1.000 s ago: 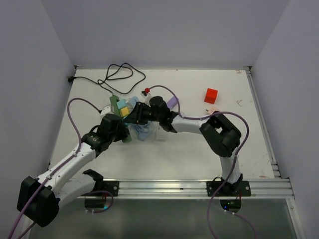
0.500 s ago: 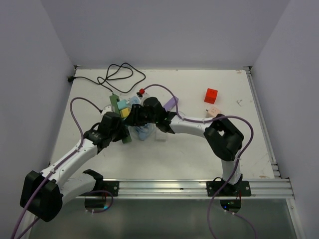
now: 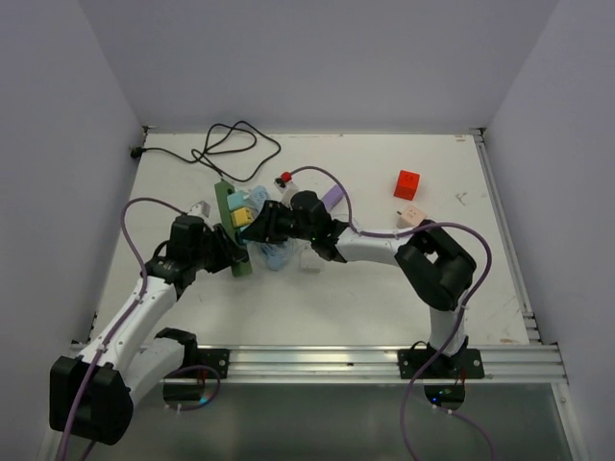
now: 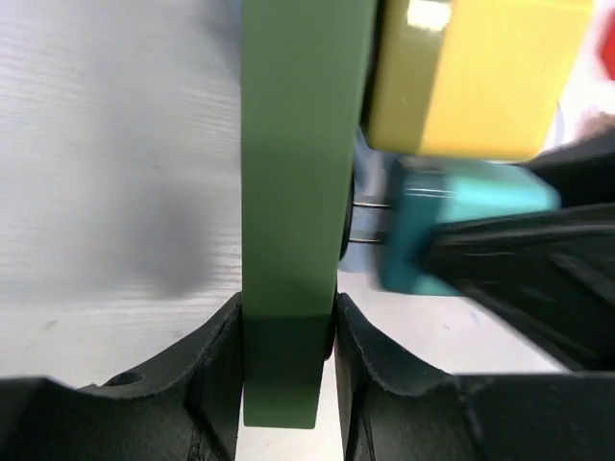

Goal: Pull the plug off the socket

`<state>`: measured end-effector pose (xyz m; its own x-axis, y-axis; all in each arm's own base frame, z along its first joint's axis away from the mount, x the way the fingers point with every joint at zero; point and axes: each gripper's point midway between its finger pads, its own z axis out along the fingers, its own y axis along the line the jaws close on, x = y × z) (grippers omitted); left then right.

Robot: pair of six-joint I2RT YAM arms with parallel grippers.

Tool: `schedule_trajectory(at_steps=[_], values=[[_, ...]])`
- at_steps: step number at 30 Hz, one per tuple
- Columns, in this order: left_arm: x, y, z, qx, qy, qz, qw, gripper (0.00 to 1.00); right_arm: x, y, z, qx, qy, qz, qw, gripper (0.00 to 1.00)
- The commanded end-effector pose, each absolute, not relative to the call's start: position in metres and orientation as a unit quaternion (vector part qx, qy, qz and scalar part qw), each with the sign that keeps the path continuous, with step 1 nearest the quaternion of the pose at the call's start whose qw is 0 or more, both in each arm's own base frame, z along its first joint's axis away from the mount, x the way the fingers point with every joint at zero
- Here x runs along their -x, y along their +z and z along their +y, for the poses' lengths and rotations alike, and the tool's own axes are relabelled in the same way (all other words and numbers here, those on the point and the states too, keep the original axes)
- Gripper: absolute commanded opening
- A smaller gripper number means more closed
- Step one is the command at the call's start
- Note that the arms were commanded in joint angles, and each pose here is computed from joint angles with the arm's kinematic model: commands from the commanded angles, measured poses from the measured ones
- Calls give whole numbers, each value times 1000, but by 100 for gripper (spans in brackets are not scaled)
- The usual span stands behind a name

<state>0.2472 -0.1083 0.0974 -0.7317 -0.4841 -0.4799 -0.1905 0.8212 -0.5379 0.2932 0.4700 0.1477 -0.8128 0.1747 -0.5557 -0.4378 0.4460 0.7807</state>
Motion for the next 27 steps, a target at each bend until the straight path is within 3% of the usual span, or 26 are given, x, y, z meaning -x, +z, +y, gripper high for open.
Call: schedule_trajectory(at_steps=[1,12,19,27], values=[[-252,74,-47,257,-113,895,346,0,-312,214,452,55,600,732,319,2],[-262,91,-44,255,-107,891,360,0,-324,202,435,56,525,777,344,4],[-267,99,-44,241,-109,890,370,0,-316,156,380,57,401,846,346,10],[-278,117,-53,208,-129,890,384,0,-300,104,342,55,357,881,305,17]])
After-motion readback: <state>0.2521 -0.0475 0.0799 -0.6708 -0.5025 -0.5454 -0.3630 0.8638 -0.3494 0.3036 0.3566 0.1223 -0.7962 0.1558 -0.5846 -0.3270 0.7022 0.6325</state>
